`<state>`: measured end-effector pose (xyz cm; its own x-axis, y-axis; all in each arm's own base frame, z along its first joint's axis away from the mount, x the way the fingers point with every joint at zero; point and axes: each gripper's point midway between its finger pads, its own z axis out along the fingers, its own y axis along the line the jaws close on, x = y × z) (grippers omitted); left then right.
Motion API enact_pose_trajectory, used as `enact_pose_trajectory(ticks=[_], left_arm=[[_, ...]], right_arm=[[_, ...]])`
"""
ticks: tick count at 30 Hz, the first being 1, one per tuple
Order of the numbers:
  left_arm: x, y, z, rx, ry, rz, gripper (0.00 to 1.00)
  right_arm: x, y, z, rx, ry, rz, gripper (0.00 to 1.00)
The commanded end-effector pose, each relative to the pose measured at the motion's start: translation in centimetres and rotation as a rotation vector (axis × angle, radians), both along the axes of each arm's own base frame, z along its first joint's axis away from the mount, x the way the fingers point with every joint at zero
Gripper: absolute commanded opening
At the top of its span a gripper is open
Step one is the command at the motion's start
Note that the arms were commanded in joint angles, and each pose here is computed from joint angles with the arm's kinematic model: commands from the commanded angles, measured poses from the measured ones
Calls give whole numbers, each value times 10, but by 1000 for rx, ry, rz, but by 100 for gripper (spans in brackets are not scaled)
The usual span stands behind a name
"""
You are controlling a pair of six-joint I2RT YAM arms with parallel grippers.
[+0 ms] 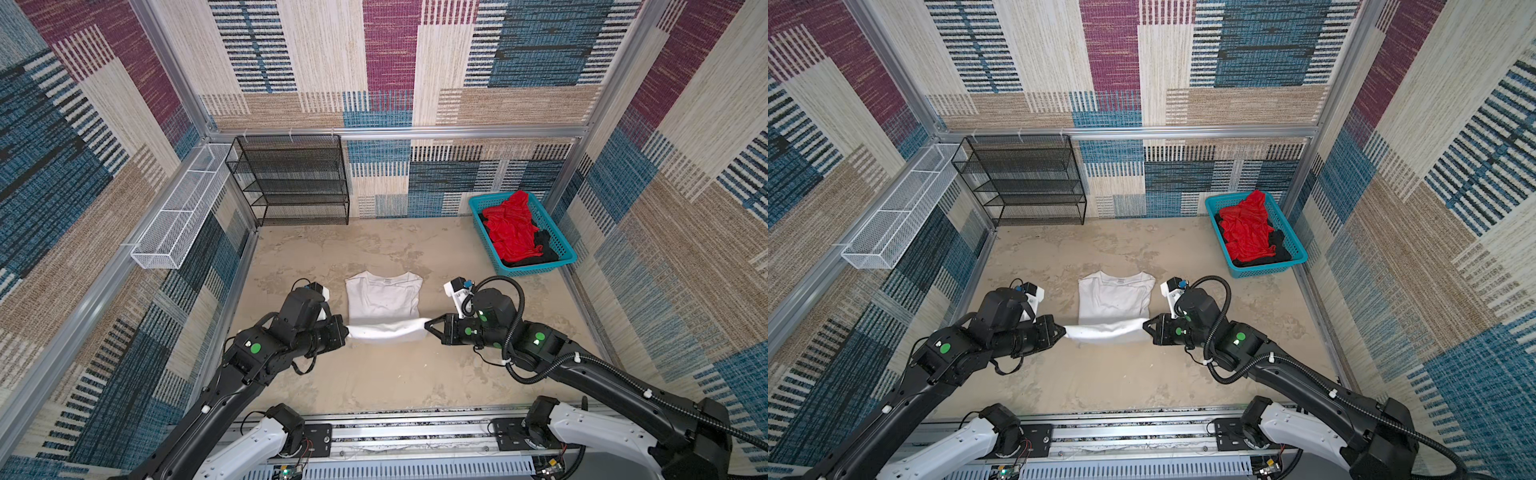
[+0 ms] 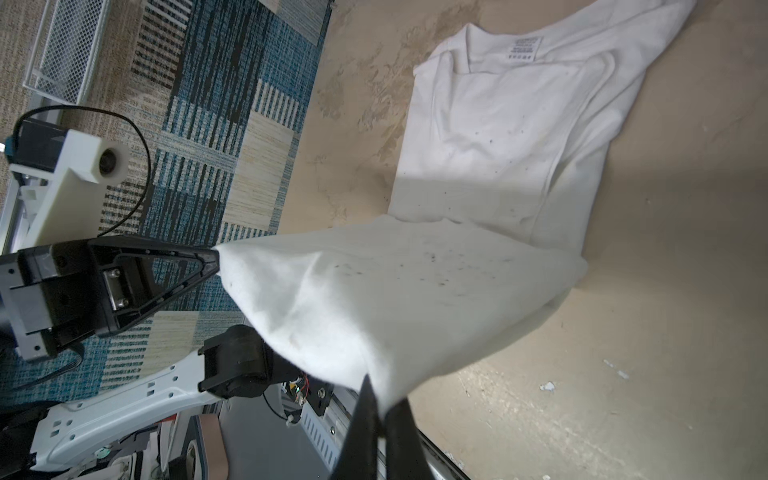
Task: Fold and stack the t-shirts
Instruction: 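Lift the near edge with both grippers and fold it over toward the collar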
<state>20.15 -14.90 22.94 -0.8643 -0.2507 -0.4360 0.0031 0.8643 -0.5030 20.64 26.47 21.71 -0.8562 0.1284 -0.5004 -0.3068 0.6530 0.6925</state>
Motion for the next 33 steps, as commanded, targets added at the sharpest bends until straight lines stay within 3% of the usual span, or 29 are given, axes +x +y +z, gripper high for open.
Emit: enact_pose_trajectory(ticks=[1, 12, 33], left_arm=[[25, 2, 11, 76, -80, 8, 0], [80, 1, 19, 71, -123, 62, 0], [197, 9, -32, 31, -53, 85, 0]], right_arm=[[23, -5, 8, -20, -57, -65, 0], [71, -2, 17, -2, -114, -34, 0], [175, 6, -44, -89, -58, -19, 0]])
